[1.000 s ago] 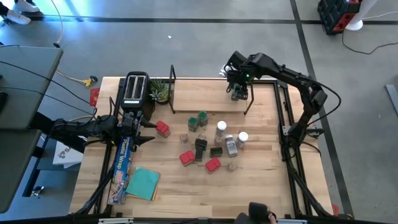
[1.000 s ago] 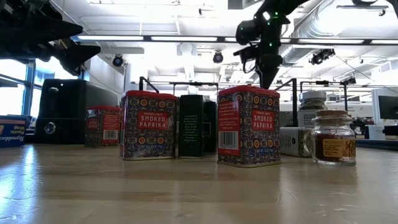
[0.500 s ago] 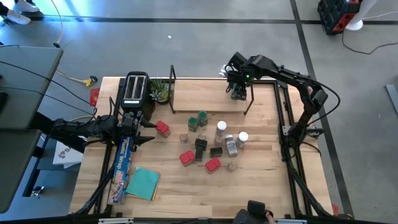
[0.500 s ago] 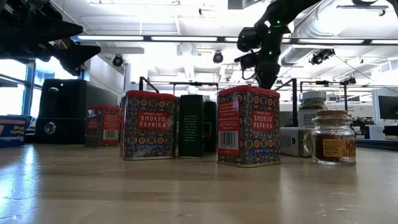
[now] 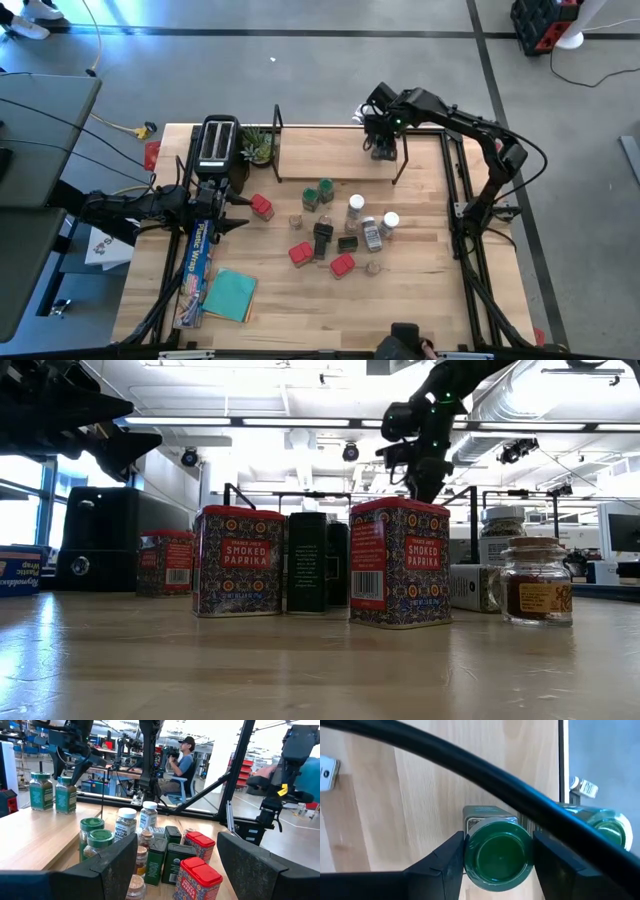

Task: Shelf spices
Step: Adjust the green seasoning bottle

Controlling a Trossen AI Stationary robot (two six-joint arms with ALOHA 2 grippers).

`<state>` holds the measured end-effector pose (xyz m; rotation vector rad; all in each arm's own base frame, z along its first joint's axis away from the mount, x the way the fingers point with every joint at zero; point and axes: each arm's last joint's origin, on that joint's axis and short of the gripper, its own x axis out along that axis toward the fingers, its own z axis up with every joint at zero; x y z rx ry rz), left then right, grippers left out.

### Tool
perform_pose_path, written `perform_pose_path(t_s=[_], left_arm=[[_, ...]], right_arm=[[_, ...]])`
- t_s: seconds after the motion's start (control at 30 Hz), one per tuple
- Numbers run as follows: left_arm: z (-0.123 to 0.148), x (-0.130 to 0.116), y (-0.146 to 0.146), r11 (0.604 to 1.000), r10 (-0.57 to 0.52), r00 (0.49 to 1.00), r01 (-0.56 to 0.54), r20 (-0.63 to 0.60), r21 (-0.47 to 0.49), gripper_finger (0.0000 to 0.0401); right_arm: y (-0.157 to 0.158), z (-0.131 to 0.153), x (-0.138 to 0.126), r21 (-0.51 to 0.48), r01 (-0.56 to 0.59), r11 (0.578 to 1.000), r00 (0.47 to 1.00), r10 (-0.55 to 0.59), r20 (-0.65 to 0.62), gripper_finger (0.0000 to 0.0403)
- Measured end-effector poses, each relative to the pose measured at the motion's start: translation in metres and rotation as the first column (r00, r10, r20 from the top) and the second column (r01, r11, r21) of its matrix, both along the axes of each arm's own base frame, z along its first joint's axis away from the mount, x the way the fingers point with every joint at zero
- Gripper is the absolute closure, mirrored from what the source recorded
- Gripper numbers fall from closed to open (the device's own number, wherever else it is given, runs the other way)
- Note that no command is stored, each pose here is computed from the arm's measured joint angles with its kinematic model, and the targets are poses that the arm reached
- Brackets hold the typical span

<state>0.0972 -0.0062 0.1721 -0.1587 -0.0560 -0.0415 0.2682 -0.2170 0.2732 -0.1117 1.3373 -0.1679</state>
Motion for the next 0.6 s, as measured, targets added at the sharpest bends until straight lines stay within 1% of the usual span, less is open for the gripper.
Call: perform_pose_path(t_s=[0.1, 0.33, 0.6], left_arm=[[0.0, 0.0, 0.0, 1.0, 0.0, 1.0, 0.0, 0.0, 0.0, 0.0133], [0.0, 0.0, 0.0, 1.0, 0.0, 1.0, 0.0, 0.0, 0.0, 0.0133], [0.0, 0.0, 0.0, 1.0, 0.0, 1.0, 0.0, 0.0, 0.0, 0.0133]], right_arm=[[-0.0005, 0.0002, 0.0006, -0.013, -0.027, 1.0, 1.0, 0.027, 0.0, 0.0215], [-0.0033, 0.0008, 0.001, -0.076, -0.039, 0.996, 0.999, 0.037, -0.027, 0.0208], [-0.0033, 0.0007, 0.001, -0.082, -0.061, 0.995, 0.998, 0.059, -0.035, 0.0204]])
